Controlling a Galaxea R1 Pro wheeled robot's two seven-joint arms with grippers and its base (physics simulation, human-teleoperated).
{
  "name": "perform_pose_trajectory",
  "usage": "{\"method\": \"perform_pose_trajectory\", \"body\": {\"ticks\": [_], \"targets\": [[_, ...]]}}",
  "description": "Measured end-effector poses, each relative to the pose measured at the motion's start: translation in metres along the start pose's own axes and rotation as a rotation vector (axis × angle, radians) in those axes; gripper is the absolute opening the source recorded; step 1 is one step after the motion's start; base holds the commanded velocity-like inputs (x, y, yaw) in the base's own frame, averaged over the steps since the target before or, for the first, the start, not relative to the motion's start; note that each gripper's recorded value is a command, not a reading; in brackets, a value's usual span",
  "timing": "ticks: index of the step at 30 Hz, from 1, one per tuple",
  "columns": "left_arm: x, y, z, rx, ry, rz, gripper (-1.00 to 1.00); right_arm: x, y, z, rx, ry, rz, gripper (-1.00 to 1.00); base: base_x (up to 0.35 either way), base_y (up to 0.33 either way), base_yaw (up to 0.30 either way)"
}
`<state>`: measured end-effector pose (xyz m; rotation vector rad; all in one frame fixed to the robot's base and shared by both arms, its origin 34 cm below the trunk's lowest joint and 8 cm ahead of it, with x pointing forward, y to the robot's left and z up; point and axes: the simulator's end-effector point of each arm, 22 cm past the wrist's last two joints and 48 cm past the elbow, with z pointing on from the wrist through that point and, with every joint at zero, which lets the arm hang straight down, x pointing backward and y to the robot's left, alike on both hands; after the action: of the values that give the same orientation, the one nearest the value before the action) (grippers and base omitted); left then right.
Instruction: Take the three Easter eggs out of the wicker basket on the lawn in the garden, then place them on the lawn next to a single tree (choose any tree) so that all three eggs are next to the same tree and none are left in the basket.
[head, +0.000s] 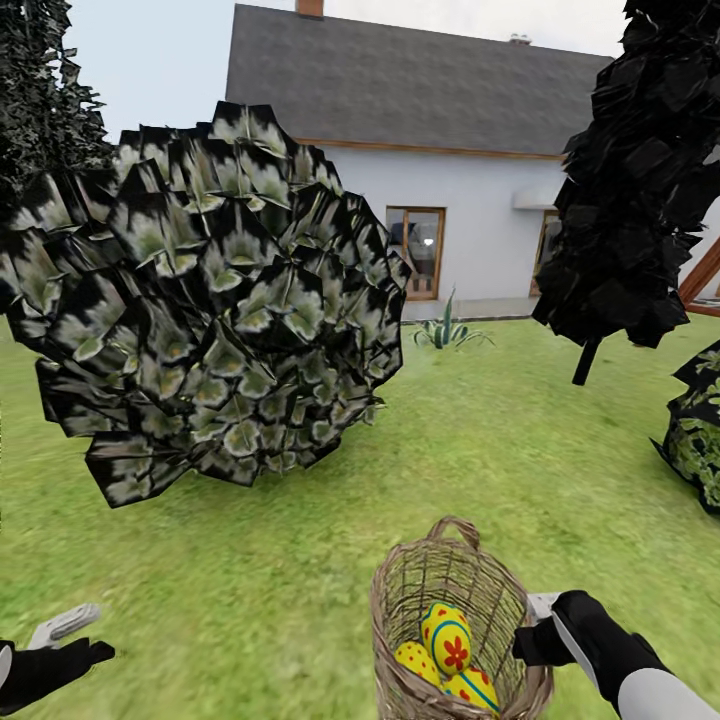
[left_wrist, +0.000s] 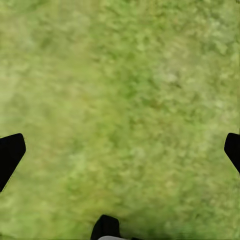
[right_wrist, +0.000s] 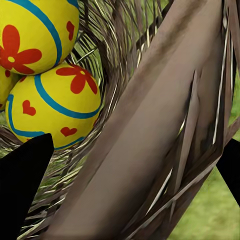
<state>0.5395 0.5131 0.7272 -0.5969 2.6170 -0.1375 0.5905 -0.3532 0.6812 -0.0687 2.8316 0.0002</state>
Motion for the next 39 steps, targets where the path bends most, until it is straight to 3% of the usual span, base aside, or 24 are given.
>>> {"method": "perform_pose_trajectory", "body": {"ticks": [4,7,9,18,30,32,34,36,38,39], "targets": [[-0.004,0.005,-0.002,-0.003,-0.016,-0.024,1.00,0.002,0.001,0.000,-0.012,0.009,0.014,-1.00,0.024,0.339,0.000],[-0.021,0.043,-0.021,0.003,-0.094,-0.201,1.00,0.003,-0.002,-0.001,-0.004,0.012,0.009,-1.00,0.222,0.277,0.090],[-0.026,0.049,-0.025,0.005,-0.115,-0.225,1.00,0.003,0.002,0.000,-0.011,0.012,0.010,-1.00,0.230,0.278,0.258],[-0.021,0.030,-0.018,0.041,-0.108,-0.225,1.00,0.013,0.033,0.009,-0.054,0.035,0.004,-1.00,0.219,0.283,0.289],[-0.008,0.020,-0.008,0.051,-0.083,-0.234,1.00,0.013,0.029,0.008,-0.046,0.037,0.000,-1.00,0.226,0.279,0.294],[-0.002,0.020,-0.006,0.051,-0.069,-0.242,1.00,0.014,0.027,0.008,-0.042,0.038,-0.002,-1.00,0.248,0.258,0.294],[0.020,0.021,0.005,0.052,-0.019,-0.262,1.00,0.014,0.026,0.008,-0.041,0.038,0.000,-1.00,0.256,0.251,0.294],[0.022,0.018,0.010,0.050,-0.028,-0.233,1.00,0.014,0.024,0.008,-0.038,0.038,0.000,-1.00,0.260,0.241,0.294],[0.039,-0.004,0.024,0.047,0.019,-0.131,1.00,0.014,0.025,0.008,-0.040,0.037,-0.002,-1.00,0.262,0.237,0.294],[0.044,-0.010,0.027,0.046,0.034,-0.101,1.00,0.013,0.026,0.008,-0.043,0.036,0.000,-1.00,0.262,0.236,0.294]]}}
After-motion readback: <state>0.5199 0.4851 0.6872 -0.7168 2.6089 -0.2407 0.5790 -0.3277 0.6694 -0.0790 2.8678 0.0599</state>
